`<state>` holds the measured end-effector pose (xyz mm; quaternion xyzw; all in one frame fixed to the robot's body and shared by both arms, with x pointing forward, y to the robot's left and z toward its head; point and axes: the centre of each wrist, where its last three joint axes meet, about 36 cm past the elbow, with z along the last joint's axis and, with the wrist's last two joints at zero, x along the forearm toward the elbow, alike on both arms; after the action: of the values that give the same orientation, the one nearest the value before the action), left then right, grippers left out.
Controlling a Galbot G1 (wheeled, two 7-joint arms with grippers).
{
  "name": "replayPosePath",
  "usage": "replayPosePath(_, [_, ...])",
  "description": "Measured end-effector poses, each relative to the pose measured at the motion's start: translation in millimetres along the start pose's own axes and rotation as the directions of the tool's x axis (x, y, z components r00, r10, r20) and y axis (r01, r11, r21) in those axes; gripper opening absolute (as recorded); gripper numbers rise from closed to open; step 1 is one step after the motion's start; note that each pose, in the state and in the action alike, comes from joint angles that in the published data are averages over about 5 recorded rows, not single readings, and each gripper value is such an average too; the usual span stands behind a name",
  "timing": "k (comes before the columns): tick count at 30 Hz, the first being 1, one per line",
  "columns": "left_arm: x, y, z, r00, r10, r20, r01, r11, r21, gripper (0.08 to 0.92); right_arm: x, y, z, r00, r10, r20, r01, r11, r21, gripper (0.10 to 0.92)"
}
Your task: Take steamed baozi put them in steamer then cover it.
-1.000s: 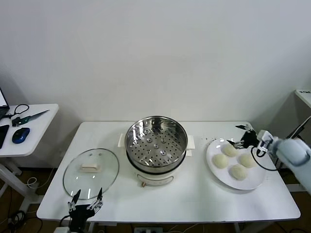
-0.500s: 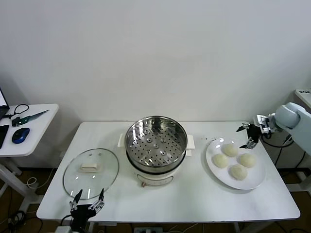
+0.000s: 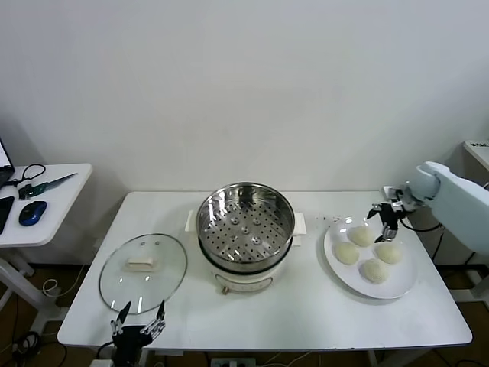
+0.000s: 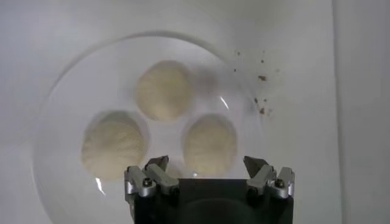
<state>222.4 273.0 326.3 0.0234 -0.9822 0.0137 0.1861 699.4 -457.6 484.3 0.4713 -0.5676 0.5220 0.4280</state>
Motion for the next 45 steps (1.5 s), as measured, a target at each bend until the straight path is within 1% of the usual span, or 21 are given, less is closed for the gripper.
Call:
replayPosePath(6, [0.5, -1.0, 4.5, 1.0, 0.0, -0.007, 0.0, 1.0, -0.001, 0.823, -15.0, -1.7, -3.3, 1.0, -0.006, -0.025, 0.006, 1.0, -0.001, 0.823])
replayPosePath(14, [1.1, -1.2, 7.6, 0.9999, 0.0, -0.013, 0.0, 1.0, -0.002, 0.823, -29.0, -1.2, -8.4, 1.0, -0.007, -0.026, 0.007, 1.0, -0.009, 0.817])
replayPosePath(17, [1.0, -1.0, 8.3, 0.9999, -0.001, -0.015, 0.001, 1.0, -0.002, 0.823, -31.7, -2.5, -11.1, 1.0, -0.004, -0.025, 0.004, 1.0, -0.012, 0.797])
replayPosePath(25, [0.7, -0.3, 8.7, 0.9999, -0.006, -0.016, 0.006, 1.0, -0.004, 0.823, -30.5, -5.2, -12.3, 0.999, -0.01, -0.035, 0.009, 1.0, -0.01, 0.696])
replayPosePath(31, [1.1, -0.1, 8.6, 0.9999, -0.008, -0.015, 0.008, 1.0, -0.005, 0.823, -20.9, -10.2, -13.3, 0.999, -0.009, -0.036, 0.009, 1.0, -0.001, 0.671])
replayPosePath(34, [1.0, -1.1, 8.7, 0.9999, -0.007, -0.015, 0.007, 1.0, -0.003, 0.823, -7.8, -16.1, -16.4, 0.999, -0.001, -0.032, 0.001, 1.0, 0.02, 0.67])
replayPosePath(37, [0.9, -2.1, 8.7, 0.9999, -0.007, -0.016, 0.006, 1.0, -0.002, 0.823, 17.0, -27.3, -26.9, 0.999, 0.023, -0.023, -0.021, 0.997, 0.07, 0.67])
replayPosePath(41, [0.5, -2.5, 8.4, 0.9999, -0.006, -0.015, 0.006, 1.0, -0.001, 0.823, 71.6, -50.4, -62.0, 0.997, 0.077, 0.003, -0.076, 0.976, 0.204, 0.67])
replayPosePath(45, [-0.5, -2.8, 7.5, 0.9999, -0.003, -0.014, 0.003, 1.0, -0.006, 0.823, 141.2, -69.1, -118.5, 0.99, 0.127, 0.06, -0.14, 0.91, 0.389, 0.67])
